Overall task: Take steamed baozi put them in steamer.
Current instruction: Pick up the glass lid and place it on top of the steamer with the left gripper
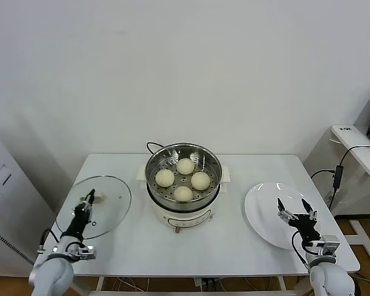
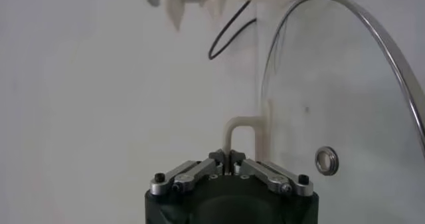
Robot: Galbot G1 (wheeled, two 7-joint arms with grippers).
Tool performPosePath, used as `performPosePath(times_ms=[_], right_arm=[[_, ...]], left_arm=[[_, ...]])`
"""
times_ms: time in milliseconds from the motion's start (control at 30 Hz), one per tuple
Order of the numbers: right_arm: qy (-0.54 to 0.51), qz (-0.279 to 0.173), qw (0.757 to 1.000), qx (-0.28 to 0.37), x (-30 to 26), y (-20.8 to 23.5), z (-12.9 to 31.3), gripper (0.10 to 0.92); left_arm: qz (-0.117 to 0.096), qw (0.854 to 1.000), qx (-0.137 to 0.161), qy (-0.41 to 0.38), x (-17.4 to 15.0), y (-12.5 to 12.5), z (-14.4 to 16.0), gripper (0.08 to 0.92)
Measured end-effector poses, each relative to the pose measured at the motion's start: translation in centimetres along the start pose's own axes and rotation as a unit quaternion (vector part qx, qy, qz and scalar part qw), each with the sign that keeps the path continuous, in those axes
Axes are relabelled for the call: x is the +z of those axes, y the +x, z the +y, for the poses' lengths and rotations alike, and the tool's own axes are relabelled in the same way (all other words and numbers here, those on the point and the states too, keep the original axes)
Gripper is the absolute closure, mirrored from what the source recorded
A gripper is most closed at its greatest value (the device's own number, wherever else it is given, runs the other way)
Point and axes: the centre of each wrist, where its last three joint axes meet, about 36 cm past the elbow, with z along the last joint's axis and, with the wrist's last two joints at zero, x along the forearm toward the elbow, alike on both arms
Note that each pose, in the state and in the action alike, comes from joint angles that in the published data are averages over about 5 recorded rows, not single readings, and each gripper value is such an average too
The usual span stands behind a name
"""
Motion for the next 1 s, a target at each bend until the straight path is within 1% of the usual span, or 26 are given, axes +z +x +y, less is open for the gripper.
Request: performPosePath(times_ms=[267, 467, 600, 733, 1000], right_arm=[[-0.003, -0.003, 1.000, 0.002, -0.4, 0.2, -0.3, 0.200], [-0.002, -0.005, 1.000, 0.000, -0.7, 0.3, -0.6, 0.200], [0.000, -0.006, 1.000, 0.000, -0.8, 0.6, -1.1, 0.200], [0.003, -0.009, 1.000, 0.002, -1.0, 0.6, -1.5, 0.200], [0.008, -0.013, 1.000, 0.006, -1.5, 0.8, -2.4, 0.200]], left_arm=[[0.005, 1.000, -0.024, 0.006, 0.9, -1.1, 5.0, 0.894], [0.004, 0.999, -0.036, 0.005, -0.1, -2.0, 9.1, 0.894], [0.002, 0.999, -0.042, 0.000, -2.0, -2.4, 11.7, 0.894], [-0.001, 0.999, -0.042, -0.004, -4.6, -2.6, 13.6, 0.894], [0.004, 0.999, -0.042, -0.006, -10.6, -3.4, 16.1, 0.894]])
